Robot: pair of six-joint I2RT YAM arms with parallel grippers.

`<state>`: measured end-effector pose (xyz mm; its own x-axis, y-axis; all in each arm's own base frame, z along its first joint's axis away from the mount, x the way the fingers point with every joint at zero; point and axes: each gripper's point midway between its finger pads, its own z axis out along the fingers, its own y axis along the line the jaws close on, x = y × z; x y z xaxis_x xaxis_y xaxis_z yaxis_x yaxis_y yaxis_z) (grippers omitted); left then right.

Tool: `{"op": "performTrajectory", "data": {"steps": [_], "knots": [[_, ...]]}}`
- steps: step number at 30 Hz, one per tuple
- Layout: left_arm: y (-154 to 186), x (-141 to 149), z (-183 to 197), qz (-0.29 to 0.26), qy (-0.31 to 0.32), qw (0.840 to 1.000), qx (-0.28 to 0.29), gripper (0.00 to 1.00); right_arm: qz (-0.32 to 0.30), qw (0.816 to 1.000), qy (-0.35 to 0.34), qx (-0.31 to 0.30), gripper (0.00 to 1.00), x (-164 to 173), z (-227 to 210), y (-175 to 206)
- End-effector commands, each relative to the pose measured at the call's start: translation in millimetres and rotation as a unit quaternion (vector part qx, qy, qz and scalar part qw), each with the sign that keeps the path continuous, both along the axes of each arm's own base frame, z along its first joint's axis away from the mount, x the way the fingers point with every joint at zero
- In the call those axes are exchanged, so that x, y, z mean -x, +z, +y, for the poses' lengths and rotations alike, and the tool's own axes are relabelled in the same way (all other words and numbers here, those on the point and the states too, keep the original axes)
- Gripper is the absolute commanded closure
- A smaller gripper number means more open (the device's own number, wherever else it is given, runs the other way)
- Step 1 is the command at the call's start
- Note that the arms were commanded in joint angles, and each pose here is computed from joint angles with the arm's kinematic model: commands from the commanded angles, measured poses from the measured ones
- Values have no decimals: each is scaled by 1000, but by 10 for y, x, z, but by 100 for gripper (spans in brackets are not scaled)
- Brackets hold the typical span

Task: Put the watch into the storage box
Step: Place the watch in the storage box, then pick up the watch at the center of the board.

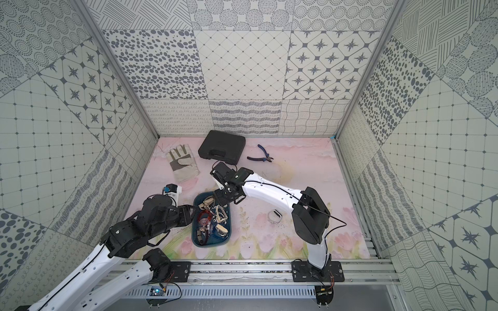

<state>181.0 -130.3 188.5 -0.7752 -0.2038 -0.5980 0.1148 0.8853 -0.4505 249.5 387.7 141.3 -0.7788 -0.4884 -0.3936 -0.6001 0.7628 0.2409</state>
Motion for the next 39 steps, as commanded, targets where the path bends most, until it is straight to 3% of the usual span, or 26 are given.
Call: {"op": "performTrajectory", "data": {"steps": [1,4,8,12,17,21,24,26,29,39], "knots": [[201,-68,-323,-18,-59,997,34,57,-8,999,-20,-31,65,4,-141,180],[188,-60,-608,-13,-102,994,23,57,-22,997,-66,-45,65,-57,-589,292],[97,20,-1183,-10,-184,982,-44,56,-7,982,-172,-73,64,-119,-1507,174],[-62,39,-1774,31,-246,968,-41,56,-11,965,-252,-78,64,-48,-2156,42],[-286,149,-2401,57,-313,945,-72,58,0,954,-291,-77,64,43,-2441,-127],[-584,160,-2679,99,-325,938,-72,69,-4,941,-329,-76,63,30,-2690,-188],[-773,71,-2885,104,-323,937,-77,67,-1,933,-348,-90,64,14,-2816,-193],[-872,-33,-2974,105,-315,939,-89,67,-8,929,-357,-96,63,-6,-2858,-165],[-1042,-177,-3073,116,-305,941,-94,58,-10,927,-360,-99,63,-17,-2877,-156],[-1411,-389,-3162,146,-297,937,-110,58,-17,929,-353,-107,63,-17,-2864,-115]]}}
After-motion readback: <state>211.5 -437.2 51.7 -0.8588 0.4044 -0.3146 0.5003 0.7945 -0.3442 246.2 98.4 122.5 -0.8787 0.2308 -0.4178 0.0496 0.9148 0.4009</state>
